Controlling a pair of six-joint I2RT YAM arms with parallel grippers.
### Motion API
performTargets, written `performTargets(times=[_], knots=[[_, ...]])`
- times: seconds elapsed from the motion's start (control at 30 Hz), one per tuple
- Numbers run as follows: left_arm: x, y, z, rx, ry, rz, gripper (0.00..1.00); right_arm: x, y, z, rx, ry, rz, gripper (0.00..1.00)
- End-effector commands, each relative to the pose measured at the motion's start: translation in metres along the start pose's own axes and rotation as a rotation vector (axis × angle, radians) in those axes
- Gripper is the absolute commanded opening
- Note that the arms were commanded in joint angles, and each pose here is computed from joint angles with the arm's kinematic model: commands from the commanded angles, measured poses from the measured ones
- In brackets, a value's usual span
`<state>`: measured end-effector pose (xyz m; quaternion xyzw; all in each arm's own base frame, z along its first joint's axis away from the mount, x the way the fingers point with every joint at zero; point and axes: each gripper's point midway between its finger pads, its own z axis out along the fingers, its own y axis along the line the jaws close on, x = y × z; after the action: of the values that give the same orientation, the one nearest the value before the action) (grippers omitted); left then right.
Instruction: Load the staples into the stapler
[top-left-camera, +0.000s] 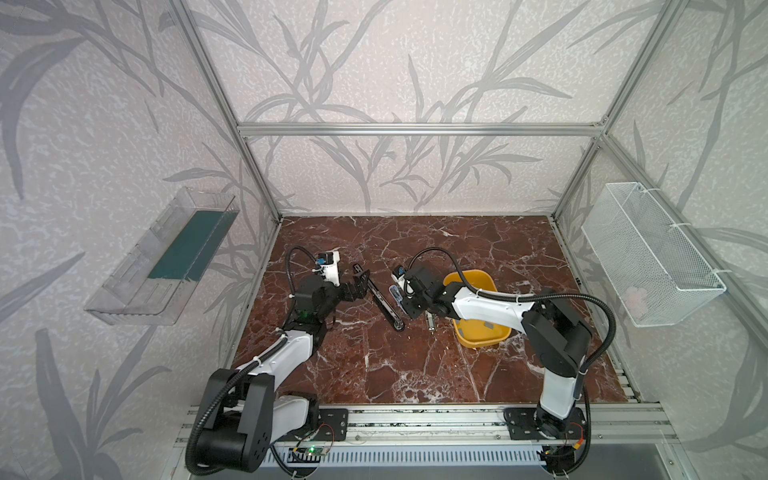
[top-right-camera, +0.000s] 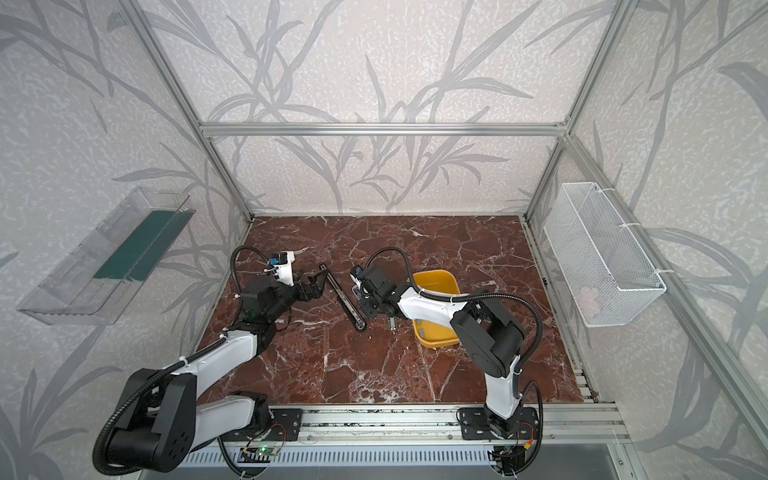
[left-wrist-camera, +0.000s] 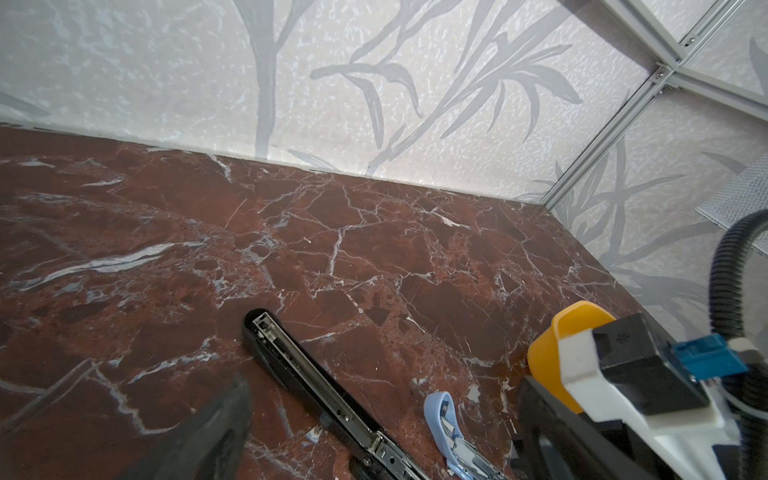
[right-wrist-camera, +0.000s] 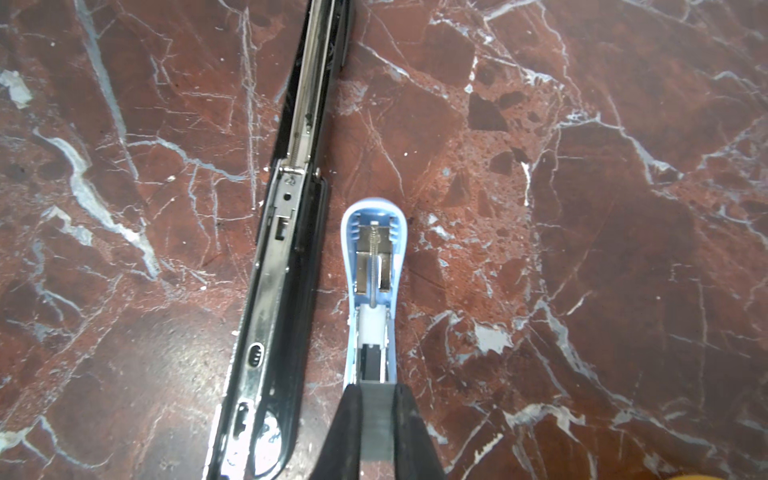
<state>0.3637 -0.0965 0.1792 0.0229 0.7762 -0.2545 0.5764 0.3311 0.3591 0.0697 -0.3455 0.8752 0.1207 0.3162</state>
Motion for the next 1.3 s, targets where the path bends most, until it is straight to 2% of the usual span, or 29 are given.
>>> performTargets(times=[0.0, 0.27, 1.27], knots=[[-0.012, -0.009, -0.005, 0.035, -0.048, 0.002, 0.99, -0.001, -0.001, 0.007, 0.002, 0.01, -0.014, 0.1], [-0.013, -0.01, -0.005, 0.039, -0.051, 0.004, 0.99, 0.0, 0.004, 0.01, -0.03, 0.018, -0.011, 0.1], [-0.011, -0.009, -0.005, 0.038, -0.05, 0.006, 0.99, 0.011, 0.002, 0.026, -0.012, 0.073, -0.033, 0.08]])
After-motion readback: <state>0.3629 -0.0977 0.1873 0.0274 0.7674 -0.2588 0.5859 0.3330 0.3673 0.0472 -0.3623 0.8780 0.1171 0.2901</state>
